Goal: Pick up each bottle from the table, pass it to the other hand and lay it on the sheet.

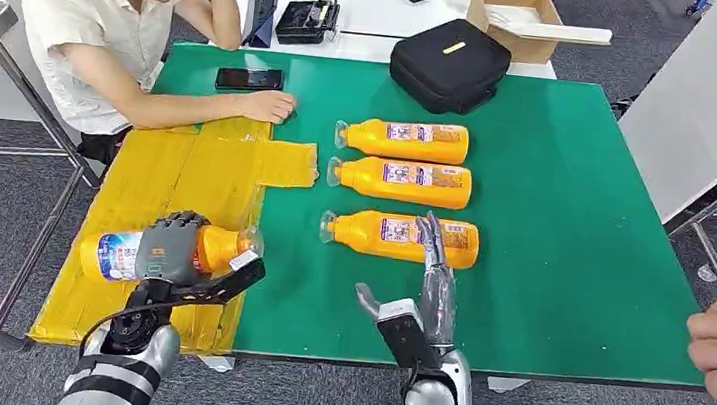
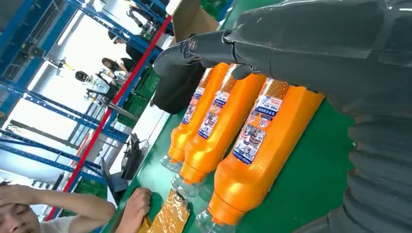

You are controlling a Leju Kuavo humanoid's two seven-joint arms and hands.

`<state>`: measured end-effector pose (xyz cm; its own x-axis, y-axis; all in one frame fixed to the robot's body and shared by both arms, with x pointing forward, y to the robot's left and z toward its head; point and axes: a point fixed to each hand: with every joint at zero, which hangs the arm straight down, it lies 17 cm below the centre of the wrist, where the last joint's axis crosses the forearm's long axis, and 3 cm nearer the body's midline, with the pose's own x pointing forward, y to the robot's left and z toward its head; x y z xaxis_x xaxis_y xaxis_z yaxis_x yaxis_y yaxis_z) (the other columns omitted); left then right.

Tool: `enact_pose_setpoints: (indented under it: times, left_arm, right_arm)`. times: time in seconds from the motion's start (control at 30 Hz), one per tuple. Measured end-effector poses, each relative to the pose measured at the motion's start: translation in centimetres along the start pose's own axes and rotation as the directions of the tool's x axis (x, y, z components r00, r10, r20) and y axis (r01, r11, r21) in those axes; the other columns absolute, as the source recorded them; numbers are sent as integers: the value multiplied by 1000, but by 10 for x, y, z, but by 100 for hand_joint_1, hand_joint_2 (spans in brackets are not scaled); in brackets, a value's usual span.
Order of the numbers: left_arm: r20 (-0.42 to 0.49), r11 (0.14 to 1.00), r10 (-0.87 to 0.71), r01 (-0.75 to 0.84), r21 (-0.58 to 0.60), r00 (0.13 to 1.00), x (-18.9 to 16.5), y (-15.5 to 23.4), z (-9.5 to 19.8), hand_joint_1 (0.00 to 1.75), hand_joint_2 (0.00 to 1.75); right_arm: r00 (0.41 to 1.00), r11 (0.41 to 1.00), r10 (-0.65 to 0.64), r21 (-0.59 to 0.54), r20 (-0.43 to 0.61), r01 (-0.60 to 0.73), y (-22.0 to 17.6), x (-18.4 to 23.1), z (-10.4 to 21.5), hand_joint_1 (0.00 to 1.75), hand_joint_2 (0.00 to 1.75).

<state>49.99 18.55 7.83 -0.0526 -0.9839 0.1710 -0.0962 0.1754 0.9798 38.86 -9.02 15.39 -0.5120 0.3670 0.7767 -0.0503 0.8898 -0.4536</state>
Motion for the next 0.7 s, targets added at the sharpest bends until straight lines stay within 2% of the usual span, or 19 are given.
enact_pose_setpoints:
  times: [0.27,0.33,0.37,0.43,0.7]
  left_arm:
    - [-1,1000,-4,4,-12,1000,-1,-3,0,63,175]
    - [-1,1000,-4,4,-13,1000,-1,-3,0,42,175]
    - [0,1000,-4,4,-14,1000,-1,-4,0,14,175]
    - [0,1000,-5,5,-22,1000,-1,-5,0,0,175]
    - [25,994,-14,16,-110,1000,2,-30,1,0,175]
  right_arm:
    - [1000,1000,1,-2,-2,-1,-1,-1,0,0,175]
    - [1000,1000,1,-3,-3,-1,-1,-1,0,0,175]
    - [1000,1000,1,-3,-3,-1,-1,-1,0,0,175]
    - [1000,1000,1,-3,-4,-1,-1,-1,0,0,175]
    - [1000,1000,-18,11,-12,18,3,-4,0,0,175]
